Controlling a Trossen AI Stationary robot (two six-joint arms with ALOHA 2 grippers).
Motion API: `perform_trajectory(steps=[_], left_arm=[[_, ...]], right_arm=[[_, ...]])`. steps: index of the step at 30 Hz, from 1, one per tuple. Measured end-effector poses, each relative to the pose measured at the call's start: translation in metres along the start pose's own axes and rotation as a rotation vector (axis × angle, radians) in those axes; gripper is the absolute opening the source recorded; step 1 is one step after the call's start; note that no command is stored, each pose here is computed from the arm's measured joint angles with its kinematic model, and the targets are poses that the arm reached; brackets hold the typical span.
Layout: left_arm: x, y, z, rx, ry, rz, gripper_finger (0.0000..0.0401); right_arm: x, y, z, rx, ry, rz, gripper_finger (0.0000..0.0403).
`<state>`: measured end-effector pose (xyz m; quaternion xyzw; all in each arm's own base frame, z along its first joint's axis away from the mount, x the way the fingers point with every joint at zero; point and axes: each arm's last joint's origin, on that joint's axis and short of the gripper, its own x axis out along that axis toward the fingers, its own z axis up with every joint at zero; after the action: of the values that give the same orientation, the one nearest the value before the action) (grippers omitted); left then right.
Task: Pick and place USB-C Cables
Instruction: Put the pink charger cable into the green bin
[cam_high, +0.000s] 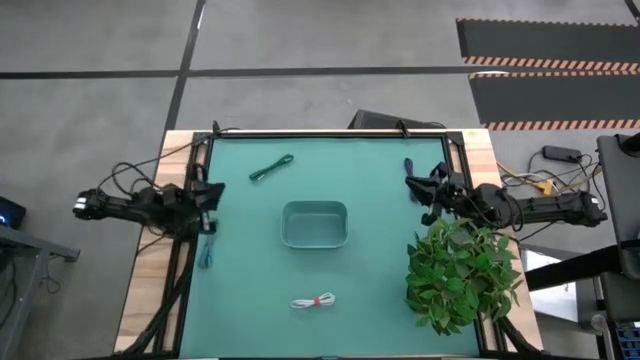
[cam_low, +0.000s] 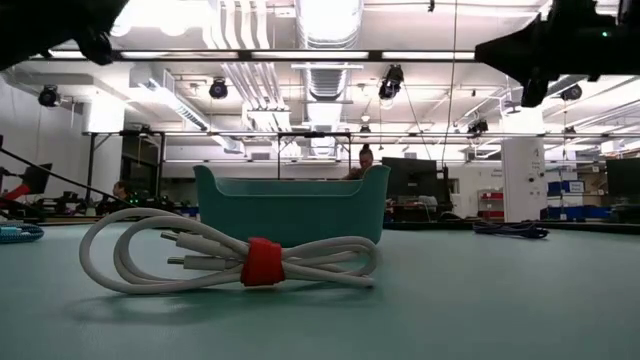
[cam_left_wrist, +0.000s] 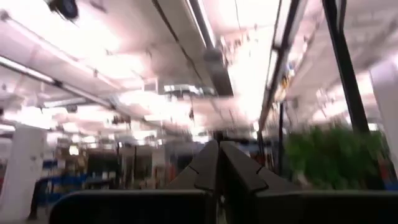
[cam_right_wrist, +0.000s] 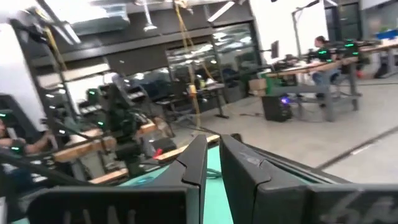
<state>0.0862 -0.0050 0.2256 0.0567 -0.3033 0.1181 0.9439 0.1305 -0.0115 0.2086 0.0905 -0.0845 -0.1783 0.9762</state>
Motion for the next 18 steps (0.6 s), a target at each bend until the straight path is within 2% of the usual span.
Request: perform_trajectory(steps=[4,8,18], left_arm=[[-0.002,0.005,0.017,0.053,-0.164,0.061,0.0001],[-0.004,0.010,0.027,0.087,-0.271,0.110,0.0001],[-0.006,0.011,0.031,0.083,-0.305,0.126,0.0001]], right_arm=[[0.014,0.006,0.004,-0.023,0.051,-0.016,0.0034],[0.027,0.011,0.014,-0.024,0.070,-0.043,0.0034],[0.062,0.027,0.037,-0.104,0.253,-0.153,0.0034]])
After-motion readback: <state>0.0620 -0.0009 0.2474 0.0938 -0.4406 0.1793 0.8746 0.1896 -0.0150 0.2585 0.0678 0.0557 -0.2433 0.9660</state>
